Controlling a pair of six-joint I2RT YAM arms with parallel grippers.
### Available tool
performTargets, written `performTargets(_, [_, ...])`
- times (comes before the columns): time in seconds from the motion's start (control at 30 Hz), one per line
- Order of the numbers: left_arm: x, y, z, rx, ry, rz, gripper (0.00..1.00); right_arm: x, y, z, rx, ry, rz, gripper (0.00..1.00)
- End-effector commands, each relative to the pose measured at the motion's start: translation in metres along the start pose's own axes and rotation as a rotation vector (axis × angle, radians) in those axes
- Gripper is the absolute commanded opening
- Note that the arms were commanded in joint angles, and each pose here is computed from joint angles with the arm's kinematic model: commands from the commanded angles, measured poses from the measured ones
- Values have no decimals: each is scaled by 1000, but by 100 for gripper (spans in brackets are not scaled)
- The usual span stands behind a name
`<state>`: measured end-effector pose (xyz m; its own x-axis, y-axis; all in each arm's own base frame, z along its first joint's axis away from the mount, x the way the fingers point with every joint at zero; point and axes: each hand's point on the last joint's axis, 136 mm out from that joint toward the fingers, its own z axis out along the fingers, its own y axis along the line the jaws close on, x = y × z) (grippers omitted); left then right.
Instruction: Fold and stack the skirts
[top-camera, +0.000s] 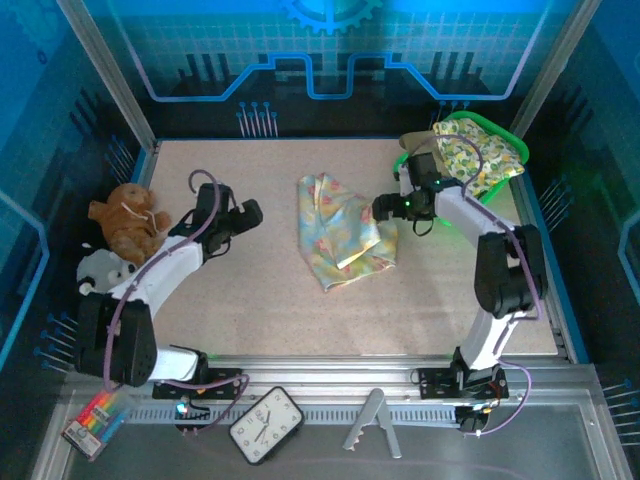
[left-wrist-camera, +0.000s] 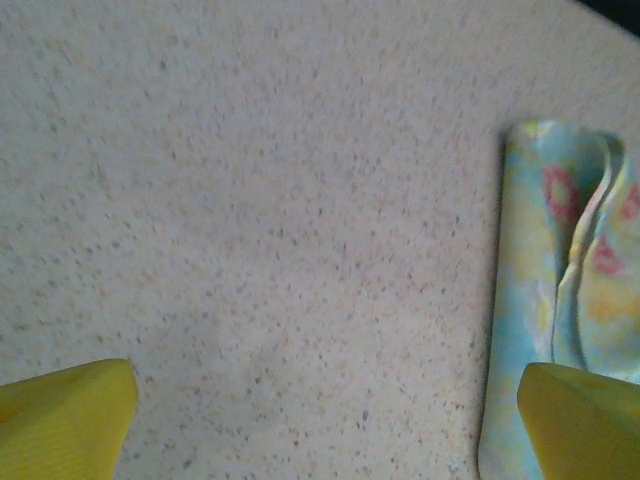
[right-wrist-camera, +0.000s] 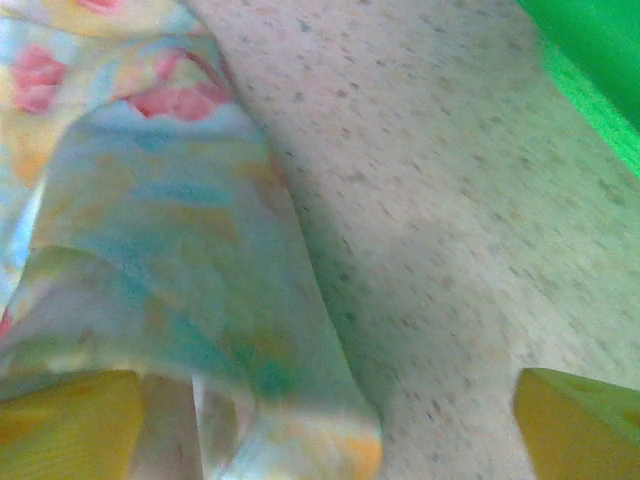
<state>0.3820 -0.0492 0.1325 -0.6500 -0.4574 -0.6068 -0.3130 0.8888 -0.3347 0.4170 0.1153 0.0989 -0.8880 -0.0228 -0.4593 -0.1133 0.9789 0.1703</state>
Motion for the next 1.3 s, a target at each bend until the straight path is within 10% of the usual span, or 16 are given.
performTargets(0.0, [10,-23,6,22,77,-15,99,18,-25,-22,209,-39,42,100])
performTargets(0.27, [38,-90,71,86,252,88,98,47,56,-26,-289,-64,61,99])
performTargets(0.47, [40,-117,123,87,324,110,87,61,37,8,-144,-6,219,92])
performTargets(0.7, [65,-126,159,97,443,78,39,58,52,37,-192,22,247,69])
performTargets(0.87, [72,-110,145,78,419,44,0,43,68,31,-229,-7,189,26])
performTargets(1.0, [73,-84,108,45,353,13,0,15,90,-6,-339,-90,153,4])
performTargets(1.27, [94,-34,12,-62,267,-73,0,-59,106,-59,-415,-298,255,0])
